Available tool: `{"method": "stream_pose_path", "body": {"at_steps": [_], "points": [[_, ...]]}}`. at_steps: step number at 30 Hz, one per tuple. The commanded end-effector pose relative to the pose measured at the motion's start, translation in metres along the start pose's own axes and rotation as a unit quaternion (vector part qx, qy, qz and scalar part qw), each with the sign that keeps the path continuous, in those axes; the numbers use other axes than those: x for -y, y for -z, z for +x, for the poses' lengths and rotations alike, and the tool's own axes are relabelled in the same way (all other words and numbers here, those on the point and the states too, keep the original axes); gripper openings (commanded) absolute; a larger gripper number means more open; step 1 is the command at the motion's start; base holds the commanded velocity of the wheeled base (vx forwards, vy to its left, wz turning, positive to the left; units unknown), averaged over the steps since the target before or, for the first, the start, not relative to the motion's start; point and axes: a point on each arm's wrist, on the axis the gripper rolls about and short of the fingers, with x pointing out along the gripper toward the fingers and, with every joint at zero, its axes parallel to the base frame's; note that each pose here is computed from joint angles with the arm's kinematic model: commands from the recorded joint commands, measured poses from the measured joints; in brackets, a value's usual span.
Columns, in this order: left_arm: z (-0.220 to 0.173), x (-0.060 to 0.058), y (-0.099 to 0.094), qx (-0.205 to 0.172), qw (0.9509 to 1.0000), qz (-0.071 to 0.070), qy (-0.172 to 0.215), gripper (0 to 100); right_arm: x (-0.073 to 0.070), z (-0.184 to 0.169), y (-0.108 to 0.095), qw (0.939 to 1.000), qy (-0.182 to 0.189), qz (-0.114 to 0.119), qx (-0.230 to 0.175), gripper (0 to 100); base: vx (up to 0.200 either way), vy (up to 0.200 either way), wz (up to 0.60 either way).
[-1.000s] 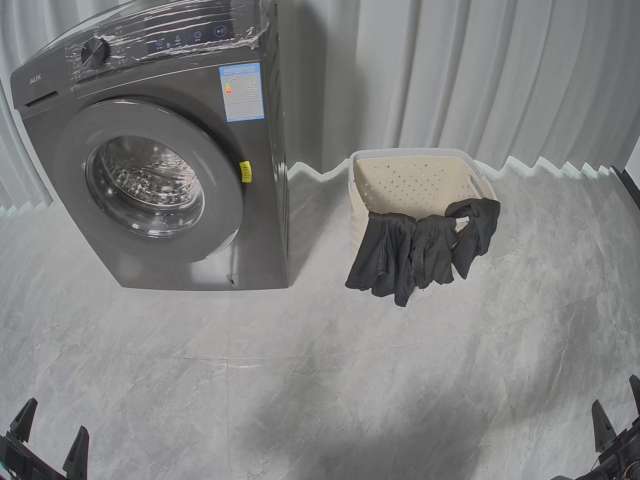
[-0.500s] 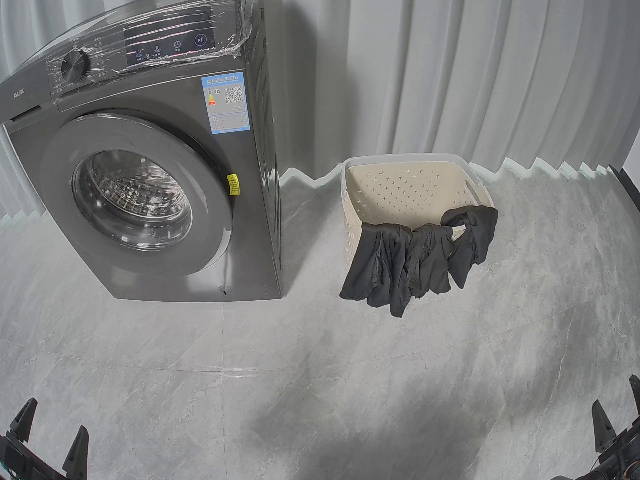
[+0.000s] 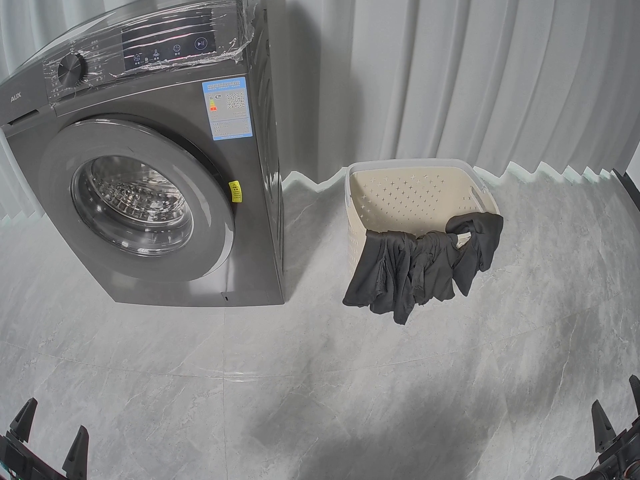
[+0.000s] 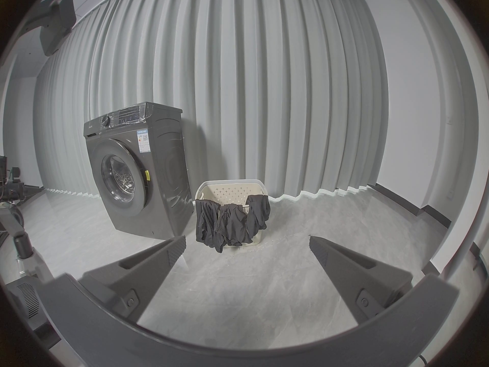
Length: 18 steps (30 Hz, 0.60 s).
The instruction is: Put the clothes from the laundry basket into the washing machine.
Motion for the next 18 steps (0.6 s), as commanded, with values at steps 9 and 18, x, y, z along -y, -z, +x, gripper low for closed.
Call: {"method": "stream_pose_path", "body": {"at_steps": [9, 18], "points": [[-0.0002, 0.0, 0.0048, 0.001, 1.0, 0.0, 0.0, 100, -0.0001, 0.0006, 0.0051, 1.0, 0.0, -0.001, -0.005, 100, 0.0, -0.2, 0.0], [-0.0002, 0.0, 0.0048, 0.001, 1.0, 0.0, 0.0, 100, -0.0001, 0.0006, 0.0051, 1.0, 0.0, 0.0, -0.005, 100, 0.0, -0.2, 0.0]]}}
